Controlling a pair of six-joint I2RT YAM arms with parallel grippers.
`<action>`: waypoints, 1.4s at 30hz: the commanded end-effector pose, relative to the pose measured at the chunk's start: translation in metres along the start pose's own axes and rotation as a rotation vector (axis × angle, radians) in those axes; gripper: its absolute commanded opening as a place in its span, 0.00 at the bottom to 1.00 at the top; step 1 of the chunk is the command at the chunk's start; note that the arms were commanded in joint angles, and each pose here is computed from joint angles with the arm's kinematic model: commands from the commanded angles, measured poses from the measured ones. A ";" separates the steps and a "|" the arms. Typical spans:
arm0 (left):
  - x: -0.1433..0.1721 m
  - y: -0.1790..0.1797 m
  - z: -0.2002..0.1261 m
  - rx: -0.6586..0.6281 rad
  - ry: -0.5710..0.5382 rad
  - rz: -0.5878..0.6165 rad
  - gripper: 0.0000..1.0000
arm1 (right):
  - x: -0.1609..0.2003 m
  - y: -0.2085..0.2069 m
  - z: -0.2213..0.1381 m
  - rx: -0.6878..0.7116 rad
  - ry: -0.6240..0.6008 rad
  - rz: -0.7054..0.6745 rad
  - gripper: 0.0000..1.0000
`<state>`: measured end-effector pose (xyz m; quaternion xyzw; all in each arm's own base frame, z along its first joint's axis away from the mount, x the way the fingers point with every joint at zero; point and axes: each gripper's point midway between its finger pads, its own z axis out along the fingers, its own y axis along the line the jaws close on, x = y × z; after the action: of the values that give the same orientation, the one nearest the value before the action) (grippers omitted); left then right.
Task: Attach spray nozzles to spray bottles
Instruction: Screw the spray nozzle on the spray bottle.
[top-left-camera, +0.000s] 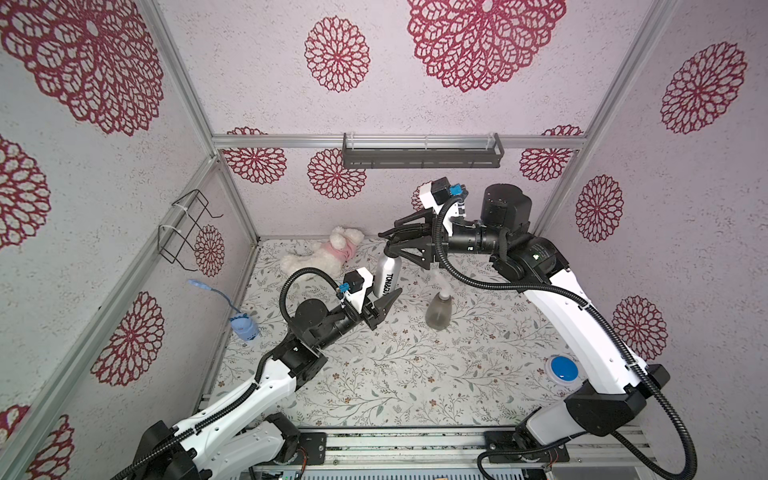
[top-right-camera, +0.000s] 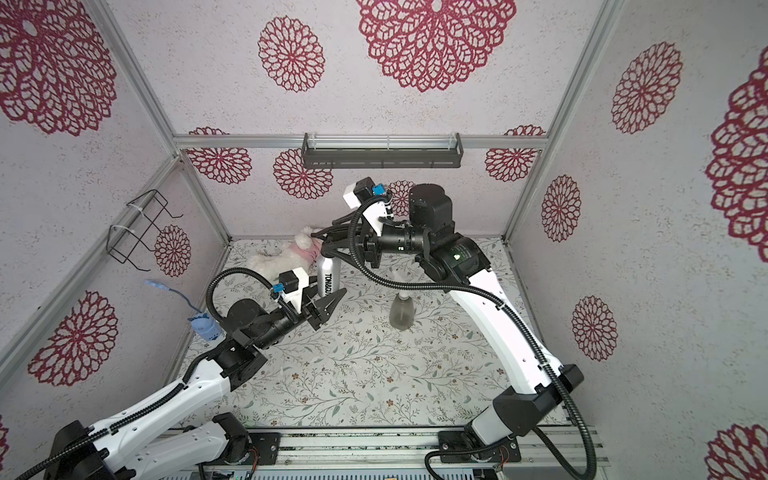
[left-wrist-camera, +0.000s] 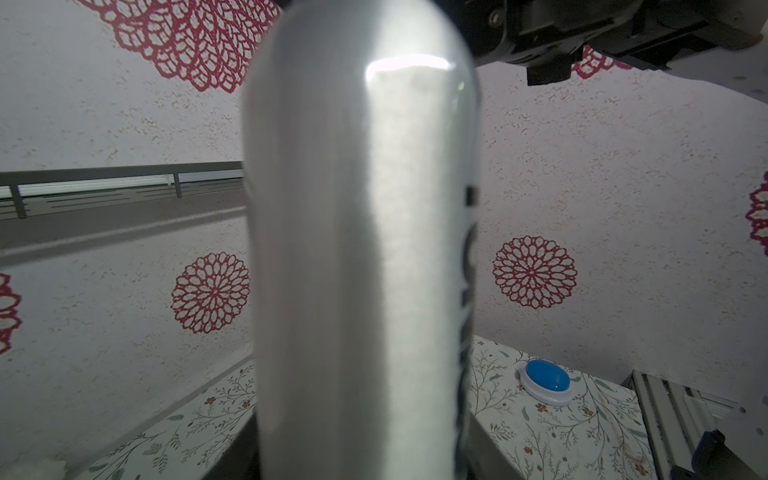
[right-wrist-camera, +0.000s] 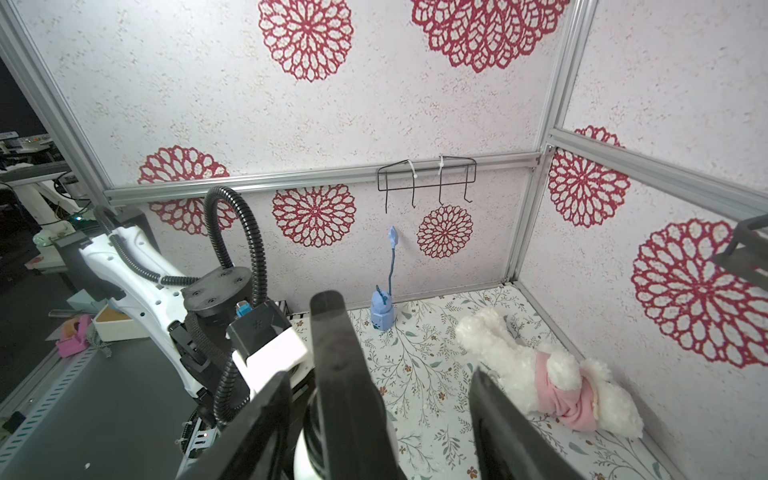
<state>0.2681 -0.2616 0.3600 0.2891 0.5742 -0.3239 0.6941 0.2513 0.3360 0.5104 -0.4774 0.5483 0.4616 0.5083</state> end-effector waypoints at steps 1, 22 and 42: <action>-0.016 0.001 0.002 0.004 -0.044 0.014 0.16 | -0.017 0.008 -0.006 -0.027 -0.035 -0.025 0.66; -0.018 0.002 0.004 0.000 -0.046 0.014 0.16 | -0.001 0.005 -0.002 -0.031 0.014 0.022 0.56; -0.020 0.012 0.008 -0.053 -0.040 0.026 0.15 | 0.002 -0.004 0.002 0.053 -0.008 0.059 0.43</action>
<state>0.2769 -0.2624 0.3586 0.2813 0.5852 -0.3144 0.6925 0.2574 0.3423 0.4929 -0.4635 0.5797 0.4689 0.4788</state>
